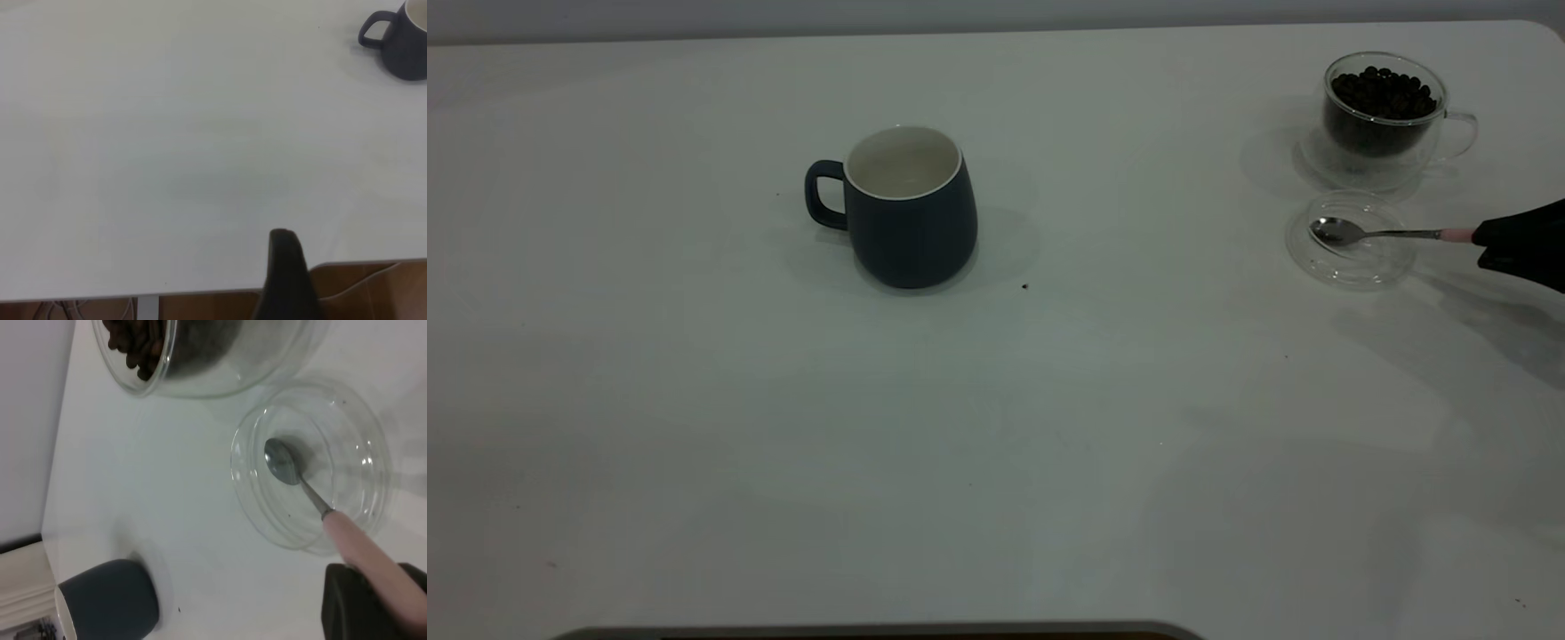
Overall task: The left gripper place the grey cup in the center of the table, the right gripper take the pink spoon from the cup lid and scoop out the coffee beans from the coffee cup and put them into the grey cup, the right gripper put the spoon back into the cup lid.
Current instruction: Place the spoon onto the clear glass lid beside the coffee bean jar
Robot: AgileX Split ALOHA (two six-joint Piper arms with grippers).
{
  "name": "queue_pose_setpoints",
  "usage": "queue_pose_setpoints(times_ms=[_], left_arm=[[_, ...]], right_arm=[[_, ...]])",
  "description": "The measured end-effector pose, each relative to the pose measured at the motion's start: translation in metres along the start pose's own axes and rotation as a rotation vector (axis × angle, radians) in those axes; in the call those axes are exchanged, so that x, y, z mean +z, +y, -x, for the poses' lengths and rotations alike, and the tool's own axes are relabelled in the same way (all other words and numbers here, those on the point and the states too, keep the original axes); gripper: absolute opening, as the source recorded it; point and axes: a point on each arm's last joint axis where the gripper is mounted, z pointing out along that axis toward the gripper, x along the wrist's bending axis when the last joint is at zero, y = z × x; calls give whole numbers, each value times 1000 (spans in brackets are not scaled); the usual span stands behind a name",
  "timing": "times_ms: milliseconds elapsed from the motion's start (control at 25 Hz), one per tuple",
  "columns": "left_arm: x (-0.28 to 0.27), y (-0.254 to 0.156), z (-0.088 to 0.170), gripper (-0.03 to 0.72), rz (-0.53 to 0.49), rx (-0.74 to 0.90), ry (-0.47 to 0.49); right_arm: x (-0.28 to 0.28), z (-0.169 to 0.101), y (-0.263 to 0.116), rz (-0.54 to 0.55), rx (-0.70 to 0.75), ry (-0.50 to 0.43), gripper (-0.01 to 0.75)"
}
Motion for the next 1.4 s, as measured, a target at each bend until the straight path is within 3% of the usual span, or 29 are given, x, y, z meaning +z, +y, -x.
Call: queue_pose_setpoints(times_ms=[480, 600, 1120, 1240, 1400], left_arm=[[0, 0, 0, 588, 0, 0, 0], [0, 0, 0, 588, 0, 0, 0], [0, 0, 0, 588, 0, 0, 0], [0, 0, 0, 588, 0, 0, 0], [0, 0, 0, 588, 0, 0, 0]], right_arm=[[1, 1, -1, -4, -27, 4, 115], [1, 2, -1, -4, -27, -2, 144], [1, 4, -1, -4, -25, -21, 502], [1, 4, -1, -4, -15, -26, 560], [1, 7, -1, -1, 9, -54, 580]])
